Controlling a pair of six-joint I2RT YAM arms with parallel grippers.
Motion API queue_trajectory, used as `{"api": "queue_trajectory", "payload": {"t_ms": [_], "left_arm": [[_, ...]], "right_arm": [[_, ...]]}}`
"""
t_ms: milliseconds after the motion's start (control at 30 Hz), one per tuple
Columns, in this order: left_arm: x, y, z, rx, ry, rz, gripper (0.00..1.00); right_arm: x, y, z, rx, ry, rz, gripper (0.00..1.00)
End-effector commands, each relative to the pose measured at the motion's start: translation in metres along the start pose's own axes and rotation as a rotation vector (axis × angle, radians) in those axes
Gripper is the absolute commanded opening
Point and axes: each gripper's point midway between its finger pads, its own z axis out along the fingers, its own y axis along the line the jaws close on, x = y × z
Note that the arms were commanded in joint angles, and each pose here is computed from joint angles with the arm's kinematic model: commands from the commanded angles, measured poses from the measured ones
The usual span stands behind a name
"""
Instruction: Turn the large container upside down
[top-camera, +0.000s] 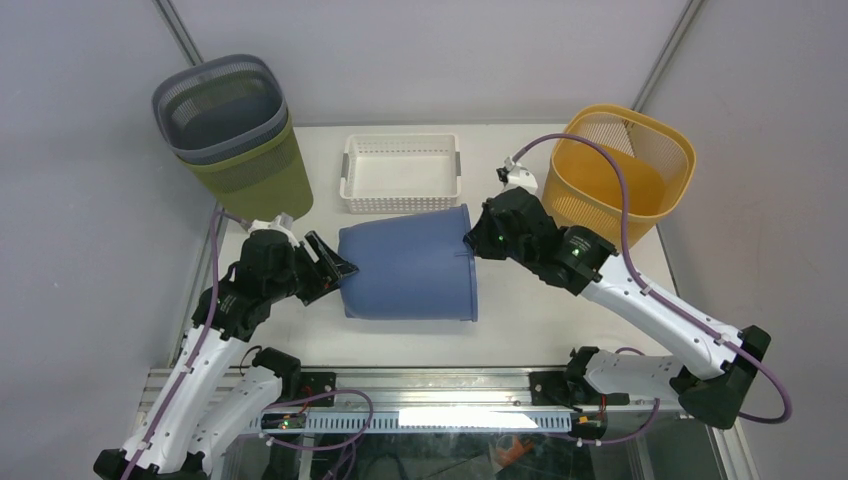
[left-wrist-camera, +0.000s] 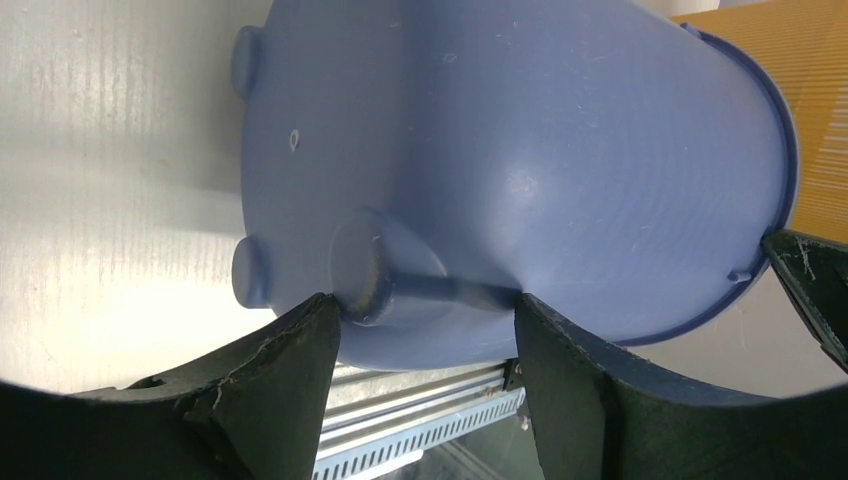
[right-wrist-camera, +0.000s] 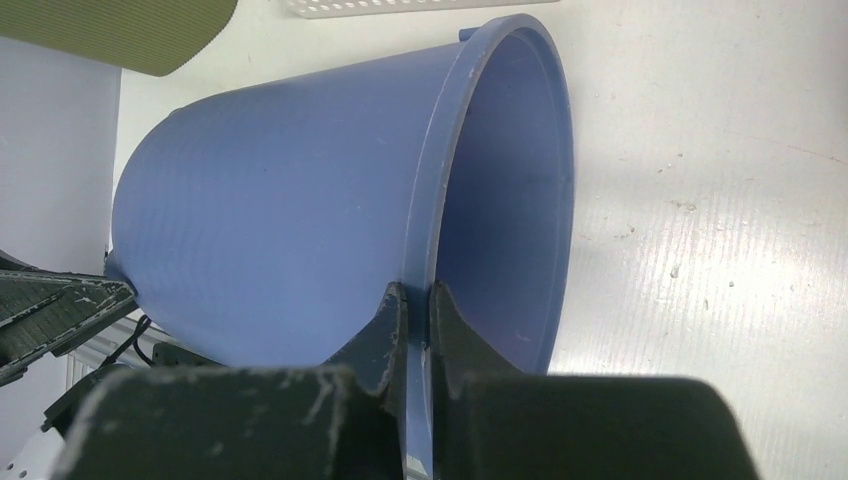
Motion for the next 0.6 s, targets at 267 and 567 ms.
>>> {"api": "queue_trajectory", "payload": {"t_ms": [267, 567], "left_arm": [[-0.022, 0.003, 0.011, -0.013, -0.113, -0.015, 0.62], [-0.04, 0.008, 0.0, -0.072, -0.205, 0.0, 0.6]], "right_arm": [[0.031, -0.029, 0.01, 0.085, 0.088, -0.045, 0.0], [0.03, -0.03, 0.011, 0.082, 0.089, -0.049, 0.0]]}}
